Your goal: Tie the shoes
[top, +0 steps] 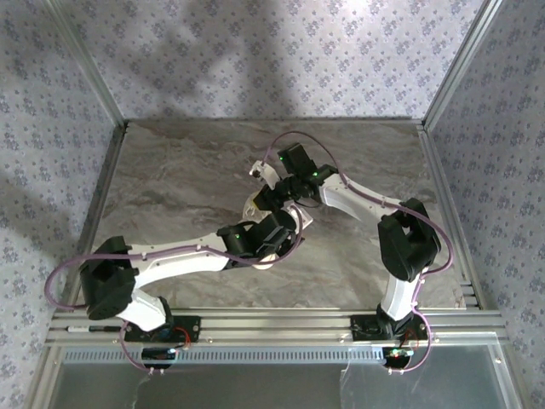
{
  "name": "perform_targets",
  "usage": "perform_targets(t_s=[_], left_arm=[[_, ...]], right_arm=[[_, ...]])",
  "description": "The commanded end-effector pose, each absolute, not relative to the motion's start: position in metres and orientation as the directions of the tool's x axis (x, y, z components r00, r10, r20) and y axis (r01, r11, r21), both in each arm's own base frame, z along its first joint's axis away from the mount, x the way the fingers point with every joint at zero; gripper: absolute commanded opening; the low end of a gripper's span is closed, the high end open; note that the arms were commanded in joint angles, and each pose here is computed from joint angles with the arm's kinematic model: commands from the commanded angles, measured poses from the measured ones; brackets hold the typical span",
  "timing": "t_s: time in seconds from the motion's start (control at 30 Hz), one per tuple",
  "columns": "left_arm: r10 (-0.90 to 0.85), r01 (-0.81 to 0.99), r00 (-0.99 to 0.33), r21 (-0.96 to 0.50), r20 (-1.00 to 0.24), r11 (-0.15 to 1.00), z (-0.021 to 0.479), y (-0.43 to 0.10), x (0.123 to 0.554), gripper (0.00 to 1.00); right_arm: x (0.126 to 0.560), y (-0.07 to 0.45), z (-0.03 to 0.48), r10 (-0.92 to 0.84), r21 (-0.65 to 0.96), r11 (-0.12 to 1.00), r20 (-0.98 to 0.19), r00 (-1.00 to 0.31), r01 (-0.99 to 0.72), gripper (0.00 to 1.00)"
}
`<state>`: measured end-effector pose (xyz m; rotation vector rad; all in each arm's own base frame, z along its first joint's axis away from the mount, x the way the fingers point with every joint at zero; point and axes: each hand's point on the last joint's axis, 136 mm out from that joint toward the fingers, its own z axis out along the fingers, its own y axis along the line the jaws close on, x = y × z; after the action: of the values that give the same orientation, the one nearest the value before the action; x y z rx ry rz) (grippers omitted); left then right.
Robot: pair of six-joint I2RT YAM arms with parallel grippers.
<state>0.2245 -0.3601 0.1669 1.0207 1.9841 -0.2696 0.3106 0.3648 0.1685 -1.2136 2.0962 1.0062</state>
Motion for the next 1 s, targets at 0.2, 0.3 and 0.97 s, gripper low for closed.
perform_targets(t_s=[0.2,0.3,0.97], left_arm=[[0.331,0.664,-0.217,0.11,-0.918,0.74,0.273,-0.293,0.238,0.5],[0.198,0.606,-0.28,-0.013,-0.939,0.795,0.272,-0.252,0.25,0.5],[0.242,0.7,-0.168,0.057,-0.956,0.712,0.188,-0.236,0.273,0.53]], right_arm=[[0.299,0.358,0.181,-0.491,0.289,0.321,-0.764,-0.419,-0.902,0.0],[0.295,0.36,0.181,-0.495,0.281,0.317,-0.766,-0.411,-0.906,0.0],[0.297,0.363,0.184,-0.499,0.312,0.41,-0.71,-0.497,-0.857,0.0]])
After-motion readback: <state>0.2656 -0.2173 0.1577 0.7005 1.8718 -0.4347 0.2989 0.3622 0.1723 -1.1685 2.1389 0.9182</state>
